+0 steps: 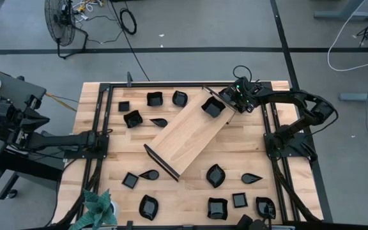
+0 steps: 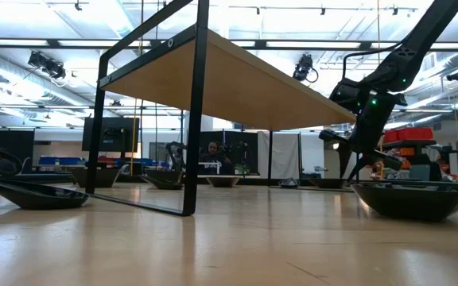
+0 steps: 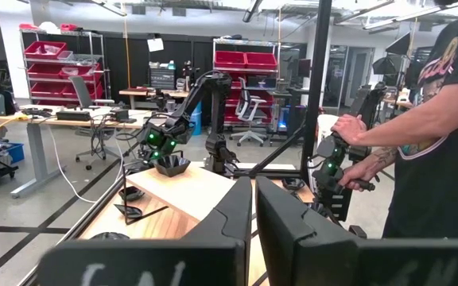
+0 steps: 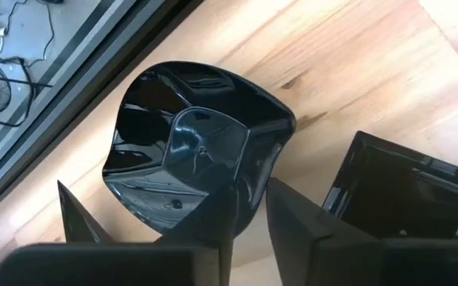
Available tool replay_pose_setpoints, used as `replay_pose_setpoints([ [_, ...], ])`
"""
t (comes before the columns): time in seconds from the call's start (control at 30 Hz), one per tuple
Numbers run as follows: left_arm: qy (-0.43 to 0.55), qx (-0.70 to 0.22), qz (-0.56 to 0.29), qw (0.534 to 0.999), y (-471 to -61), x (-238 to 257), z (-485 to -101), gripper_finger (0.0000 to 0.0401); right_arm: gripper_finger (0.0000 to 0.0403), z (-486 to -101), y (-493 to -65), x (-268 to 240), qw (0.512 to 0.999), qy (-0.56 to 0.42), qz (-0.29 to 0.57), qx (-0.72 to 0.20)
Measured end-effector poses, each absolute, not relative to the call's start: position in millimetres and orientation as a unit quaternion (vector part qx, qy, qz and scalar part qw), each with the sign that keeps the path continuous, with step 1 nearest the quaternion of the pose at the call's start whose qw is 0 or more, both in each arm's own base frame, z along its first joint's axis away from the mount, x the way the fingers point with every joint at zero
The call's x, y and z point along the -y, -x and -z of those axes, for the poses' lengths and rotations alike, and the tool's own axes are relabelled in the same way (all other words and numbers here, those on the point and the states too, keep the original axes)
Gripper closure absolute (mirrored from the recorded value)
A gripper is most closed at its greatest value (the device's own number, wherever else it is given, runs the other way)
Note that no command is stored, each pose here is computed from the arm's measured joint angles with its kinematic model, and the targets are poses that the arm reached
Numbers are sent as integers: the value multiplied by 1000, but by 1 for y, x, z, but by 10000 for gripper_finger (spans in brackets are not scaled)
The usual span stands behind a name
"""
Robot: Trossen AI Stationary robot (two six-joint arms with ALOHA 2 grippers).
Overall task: Pick & Place Mini shaped plates
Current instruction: Put the black leaf shaped bowl on the shelf
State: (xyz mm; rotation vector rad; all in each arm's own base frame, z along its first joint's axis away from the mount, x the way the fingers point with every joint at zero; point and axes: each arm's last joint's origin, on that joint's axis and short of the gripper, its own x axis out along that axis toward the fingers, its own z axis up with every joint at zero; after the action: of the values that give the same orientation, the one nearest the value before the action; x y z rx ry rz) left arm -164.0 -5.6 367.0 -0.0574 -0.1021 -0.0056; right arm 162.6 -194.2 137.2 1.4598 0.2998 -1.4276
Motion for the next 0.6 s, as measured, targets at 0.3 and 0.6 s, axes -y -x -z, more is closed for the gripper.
replay_pose_setpoints([
  [0.3,29,51,3,998,164,6,-367,376,377,-136,-161,193,503,-606,603,-125],
  [0.6,29,51,3,998,164,6,-367,376,399,-136,-160,193,499,-604,609,-127],
])
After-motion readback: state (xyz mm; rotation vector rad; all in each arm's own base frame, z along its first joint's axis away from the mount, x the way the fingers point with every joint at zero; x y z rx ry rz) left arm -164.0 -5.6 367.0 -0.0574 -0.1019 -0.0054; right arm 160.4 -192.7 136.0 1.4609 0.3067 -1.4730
